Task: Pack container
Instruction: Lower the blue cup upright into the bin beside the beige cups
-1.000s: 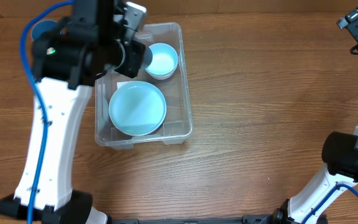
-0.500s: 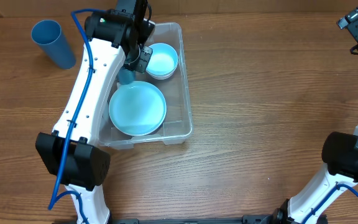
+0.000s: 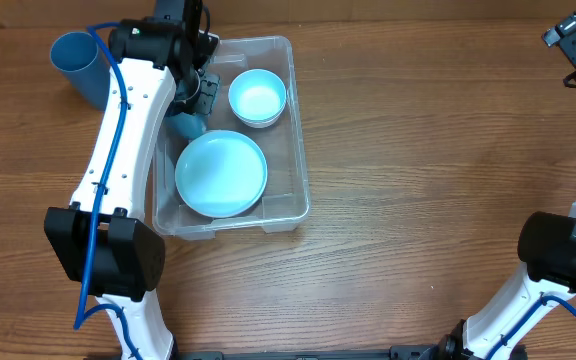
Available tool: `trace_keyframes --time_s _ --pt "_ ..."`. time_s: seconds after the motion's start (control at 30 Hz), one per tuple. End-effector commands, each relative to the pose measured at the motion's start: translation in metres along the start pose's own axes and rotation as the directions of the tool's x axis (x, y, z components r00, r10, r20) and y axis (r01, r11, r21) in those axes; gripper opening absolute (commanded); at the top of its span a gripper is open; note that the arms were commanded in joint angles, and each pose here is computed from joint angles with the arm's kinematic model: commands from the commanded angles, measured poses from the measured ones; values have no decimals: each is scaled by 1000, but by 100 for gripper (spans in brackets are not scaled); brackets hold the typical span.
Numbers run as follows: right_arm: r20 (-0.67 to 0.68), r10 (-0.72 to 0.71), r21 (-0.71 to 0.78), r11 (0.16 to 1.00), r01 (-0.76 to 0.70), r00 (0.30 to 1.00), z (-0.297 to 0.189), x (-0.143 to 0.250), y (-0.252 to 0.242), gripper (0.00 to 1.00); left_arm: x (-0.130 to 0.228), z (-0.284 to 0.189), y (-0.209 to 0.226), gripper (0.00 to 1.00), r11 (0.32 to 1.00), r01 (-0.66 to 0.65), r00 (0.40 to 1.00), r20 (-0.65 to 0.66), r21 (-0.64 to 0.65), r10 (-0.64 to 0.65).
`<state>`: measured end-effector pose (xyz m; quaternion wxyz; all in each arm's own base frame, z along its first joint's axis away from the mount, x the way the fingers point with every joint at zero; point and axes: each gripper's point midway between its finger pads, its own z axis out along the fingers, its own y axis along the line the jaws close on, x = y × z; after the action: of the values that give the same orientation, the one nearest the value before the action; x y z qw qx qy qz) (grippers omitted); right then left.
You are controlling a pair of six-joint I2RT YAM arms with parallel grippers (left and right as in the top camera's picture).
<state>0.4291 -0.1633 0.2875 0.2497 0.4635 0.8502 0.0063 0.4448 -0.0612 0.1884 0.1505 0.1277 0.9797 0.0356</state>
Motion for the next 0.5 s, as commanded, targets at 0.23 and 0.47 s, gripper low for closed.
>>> trace_keyframes --time_s 0.23,0.47 --pt "22 5 -8 1000 -5 1000 -8 -3 1 100 19 37 6 4 1000 22 997 -76 -19 -24" --pt "22 5 -8 1000 -5 1000 -8 -3 1 100 35 35 3 4 1000 17 989 -144 -4 -17"
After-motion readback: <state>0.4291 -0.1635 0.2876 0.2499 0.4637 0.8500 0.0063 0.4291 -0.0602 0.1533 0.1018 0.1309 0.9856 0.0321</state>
